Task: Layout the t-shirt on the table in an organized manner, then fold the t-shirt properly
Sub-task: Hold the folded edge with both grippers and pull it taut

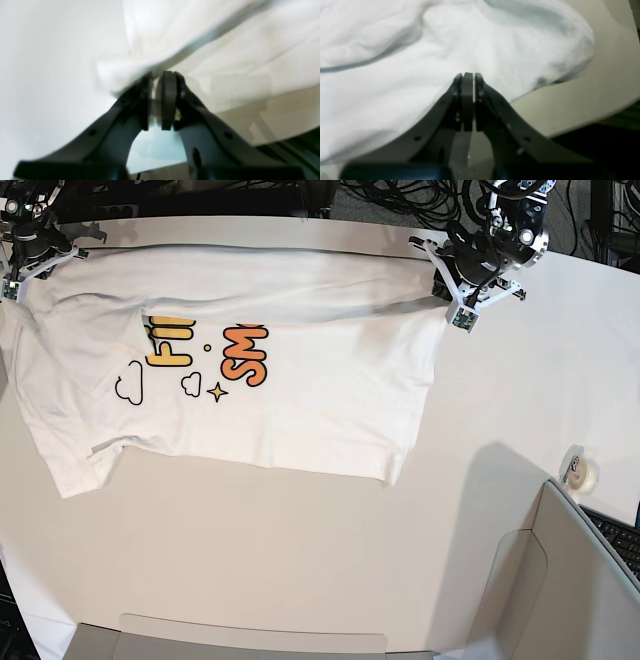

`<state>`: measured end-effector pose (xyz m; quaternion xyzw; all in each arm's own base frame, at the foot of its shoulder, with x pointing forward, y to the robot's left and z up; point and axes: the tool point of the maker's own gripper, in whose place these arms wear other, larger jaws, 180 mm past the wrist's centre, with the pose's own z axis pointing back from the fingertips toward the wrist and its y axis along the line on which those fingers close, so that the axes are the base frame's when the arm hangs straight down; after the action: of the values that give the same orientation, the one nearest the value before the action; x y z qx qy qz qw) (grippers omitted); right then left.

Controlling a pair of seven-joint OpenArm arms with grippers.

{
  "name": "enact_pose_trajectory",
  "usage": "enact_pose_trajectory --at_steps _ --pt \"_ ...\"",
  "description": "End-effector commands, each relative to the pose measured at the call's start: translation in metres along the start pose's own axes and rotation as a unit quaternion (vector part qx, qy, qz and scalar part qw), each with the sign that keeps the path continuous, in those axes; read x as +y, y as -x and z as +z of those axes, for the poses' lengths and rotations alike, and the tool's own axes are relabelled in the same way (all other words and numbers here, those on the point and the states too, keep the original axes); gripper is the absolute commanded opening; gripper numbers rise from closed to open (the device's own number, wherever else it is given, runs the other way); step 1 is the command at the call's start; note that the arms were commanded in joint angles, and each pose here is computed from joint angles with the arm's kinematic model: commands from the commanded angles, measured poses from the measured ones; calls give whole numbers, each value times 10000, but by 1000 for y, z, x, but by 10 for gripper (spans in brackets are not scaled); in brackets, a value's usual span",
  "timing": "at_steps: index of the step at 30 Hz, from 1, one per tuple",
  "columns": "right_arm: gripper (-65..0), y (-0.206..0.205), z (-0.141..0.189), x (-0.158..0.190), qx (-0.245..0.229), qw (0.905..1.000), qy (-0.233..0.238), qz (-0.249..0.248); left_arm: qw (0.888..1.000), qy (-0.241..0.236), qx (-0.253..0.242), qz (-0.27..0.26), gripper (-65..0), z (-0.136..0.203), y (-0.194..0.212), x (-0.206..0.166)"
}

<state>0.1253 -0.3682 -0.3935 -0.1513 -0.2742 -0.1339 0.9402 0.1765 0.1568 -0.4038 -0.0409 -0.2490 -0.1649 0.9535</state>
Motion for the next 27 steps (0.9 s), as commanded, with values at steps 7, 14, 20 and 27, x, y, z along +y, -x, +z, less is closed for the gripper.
enact_pose_trajectory --at_steps 7,14,20,27 --pt "-643 48 9 2 879 9961 26 93 9996 -128 31 258 -593 13 13 1" --pt "-643 53 10 2 937 9955 25 94 9996 -140 62 256 -593 14 15 2" --pt "-643 54 11 1 951 9954 33 93 9995 -149 61 261 -593 13 15 3" --pt "-642 49 11 2 880 9961 38 94 9995 -129 22 281 -592 14 13 1"
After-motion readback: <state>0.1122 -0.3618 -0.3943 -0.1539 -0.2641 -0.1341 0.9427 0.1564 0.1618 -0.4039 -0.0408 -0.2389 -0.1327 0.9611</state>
